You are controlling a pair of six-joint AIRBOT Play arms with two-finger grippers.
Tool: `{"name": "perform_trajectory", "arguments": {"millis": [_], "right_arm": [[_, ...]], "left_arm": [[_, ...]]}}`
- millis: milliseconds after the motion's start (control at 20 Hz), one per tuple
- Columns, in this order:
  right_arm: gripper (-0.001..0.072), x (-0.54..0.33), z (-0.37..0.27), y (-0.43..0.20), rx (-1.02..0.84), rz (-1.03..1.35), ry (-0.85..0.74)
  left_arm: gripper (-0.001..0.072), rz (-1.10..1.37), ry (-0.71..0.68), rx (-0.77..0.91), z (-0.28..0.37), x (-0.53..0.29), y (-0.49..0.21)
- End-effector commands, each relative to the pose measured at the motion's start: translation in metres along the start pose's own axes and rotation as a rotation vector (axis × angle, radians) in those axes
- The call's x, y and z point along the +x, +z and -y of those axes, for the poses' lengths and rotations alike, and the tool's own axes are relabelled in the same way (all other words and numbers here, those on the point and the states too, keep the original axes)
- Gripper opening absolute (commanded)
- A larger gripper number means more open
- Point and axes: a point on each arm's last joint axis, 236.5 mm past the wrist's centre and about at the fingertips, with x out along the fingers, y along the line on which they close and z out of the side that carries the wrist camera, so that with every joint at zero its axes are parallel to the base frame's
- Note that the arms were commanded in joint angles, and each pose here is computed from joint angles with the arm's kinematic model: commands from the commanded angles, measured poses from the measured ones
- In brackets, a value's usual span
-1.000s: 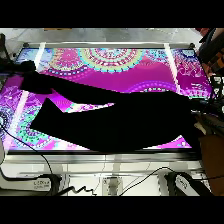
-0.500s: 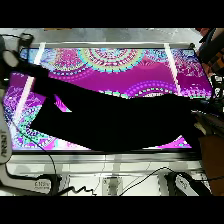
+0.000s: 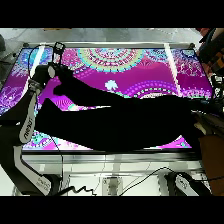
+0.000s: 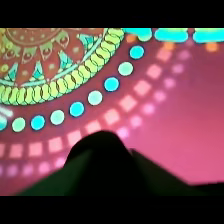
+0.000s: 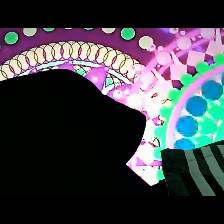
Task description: Fold the clothes and pants, and hang the long-sleeved shirts on hangers.
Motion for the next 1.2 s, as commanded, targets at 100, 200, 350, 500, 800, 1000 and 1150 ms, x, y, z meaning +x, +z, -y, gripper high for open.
{"name": "perform_trajectory", "arguments": {"millis": [100,200,350,500,800,1000,1150], "right_arm": [[0.002,0.0,0.0,0.0,0.0,-0.001,0.001],[0.002,0.0,0.0,0.0,0.0,0.0,0.001],[0.002,0.0,0.0,0.0,0.001,0.0,0.002],[0.002,0.0,-0.001,0.0,0.005,0.001,0.005],[0.002,0.0,-0.002,-0.001,0.007,-0.003,0.01],[0.002,0.0,-0.005,-0.004,0.006,-0.019,0.021],[0.0021,0.0,-0.005,-0.004,0.006,-0.018,0.02]], "left_arm": [[0.0602,-0.187,-0.026,-0.226,-0.004,-0.008,-0.046],[0.0571,-0.356,-0.036,-0.305,-0.015,-0.03,-0.085],[0.0547,-0.582,-0.109,-0.472,-0.015,-0.058,-0.14],[0.0547,-0.626,-0.339,-0.756,0.019,-0.057,-0.149],[0.0549,-0.637,-0.491,-0.959,0.068,-0.008,-0.166],[0.047,-0.591,-0.475,-0.913,0.077,0.012,-0.167],[0.0048,-0.524,-0.446,-0.913,0.065,0.02,-0.153]]}}
